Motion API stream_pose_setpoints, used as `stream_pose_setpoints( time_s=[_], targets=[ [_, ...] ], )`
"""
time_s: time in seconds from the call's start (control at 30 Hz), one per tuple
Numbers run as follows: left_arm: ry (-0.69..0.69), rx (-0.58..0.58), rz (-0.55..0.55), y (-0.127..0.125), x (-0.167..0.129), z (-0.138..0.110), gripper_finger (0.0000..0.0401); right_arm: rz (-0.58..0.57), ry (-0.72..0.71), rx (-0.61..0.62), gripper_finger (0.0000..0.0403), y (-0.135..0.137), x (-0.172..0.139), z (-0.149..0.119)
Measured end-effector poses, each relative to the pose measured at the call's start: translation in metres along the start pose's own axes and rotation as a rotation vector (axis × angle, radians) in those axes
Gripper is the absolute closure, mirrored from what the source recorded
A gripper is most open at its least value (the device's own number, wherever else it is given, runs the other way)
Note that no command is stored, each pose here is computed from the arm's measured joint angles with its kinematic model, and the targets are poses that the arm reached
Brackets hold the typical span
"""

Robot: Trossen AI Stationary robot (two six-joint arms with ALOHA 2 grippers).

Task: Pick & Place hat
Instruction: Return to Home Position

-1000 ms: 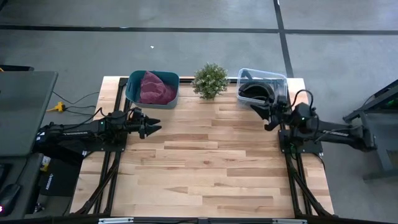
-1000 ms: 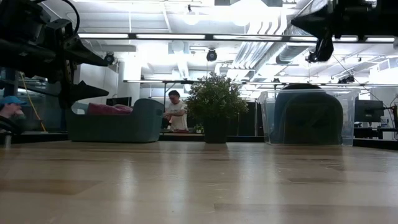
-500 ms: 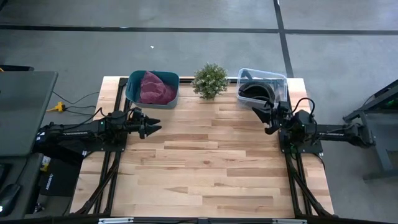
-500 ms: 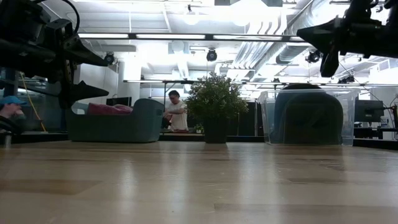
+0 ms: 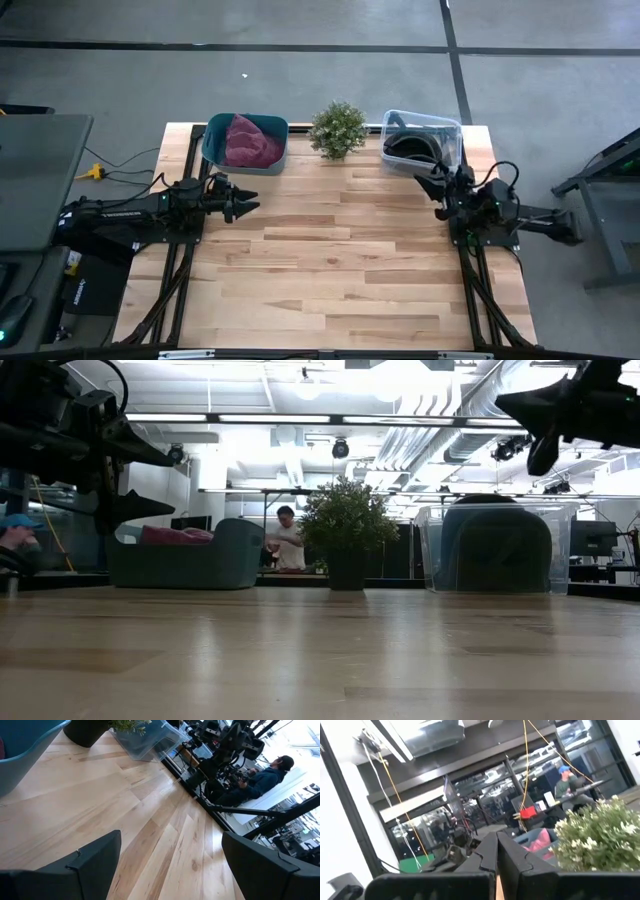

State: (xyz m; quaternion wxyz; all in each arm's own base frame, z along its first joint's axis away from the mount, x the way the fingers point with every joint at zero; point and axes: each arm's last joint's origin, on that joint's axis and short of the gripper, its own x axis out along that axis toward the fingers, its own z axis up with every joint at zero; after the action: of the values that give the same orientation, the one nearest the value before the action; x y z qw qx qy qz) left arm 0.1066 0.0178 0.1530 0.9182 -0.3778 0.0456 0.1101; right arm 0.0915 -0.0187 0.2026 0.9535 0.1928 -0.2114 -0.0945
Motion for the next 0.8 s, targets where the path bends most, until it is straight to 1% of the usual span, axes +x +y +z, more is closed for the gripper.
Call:
stream_pose_setpoints(
  time_s=[0.2, 0.27, 0.37, 0.43, 0.5, 0.57, 0.67, 0.73, 0.8],
  targets=[
    [0.0, 0.0, 0.0, 0.0, 0.0, 0.0, 0.0064, -0.01, 0.07, 0.03, 0.0403, -0.002, -0.003, -0.006],
    [0.002, 0.0, 0.003, 0.0, 0.0, 0.0, 0.0064, -0.031, 0.127, 0.026, 0.0403, -0.005, -0.003, -0.011],
    [0.001, 0.0, 0.002, 0.0, 0.0, 0.0, 0.0064, -0.053, 0.17, 0.007, 0.0403, -0.007, -0.004, -0.015],
    [0.001, 0.0, 0.001, 0.0, 0.0, 0.0, 0.0064, -0.053, 0.257, -0.067, 0.0403, -0.009, -0.006, -0.023],
    [0.001, 0.0, 0.001, 0.0, 0.0, 0.0, 0.0064, -0.043, 0.312, -0.144, 0.0403, -0.011, -0.007, -0.027],
    [0.001, 0.0, 0.001, 0.0, 0.0, 0.0, 0.0064, -0.038, 0.348, -0.232, 0.0403, -0.012, -0.008, -0.03],
    [0.001, 0.0, 0.001, 0.0, 0.0, 0.0, 0.0064, -0.015, 0.354, -0.35, 0.0403, -0.012, -0.008, -0.03],
    [0.001, 0.0, 0.001, 0.0, 0.0, 0.0, 0.0064, 0.002, 0.36, -0.387, 0.0403, -0.012, -0.008, -0.031],
    [0.001, 0.0, 0.001, 0.0, 0.0, 0.0, 0.0064, 0.037, 0.379, -0.377, 0.0403, -0.011, -0.009, -0.032]
  ],
)
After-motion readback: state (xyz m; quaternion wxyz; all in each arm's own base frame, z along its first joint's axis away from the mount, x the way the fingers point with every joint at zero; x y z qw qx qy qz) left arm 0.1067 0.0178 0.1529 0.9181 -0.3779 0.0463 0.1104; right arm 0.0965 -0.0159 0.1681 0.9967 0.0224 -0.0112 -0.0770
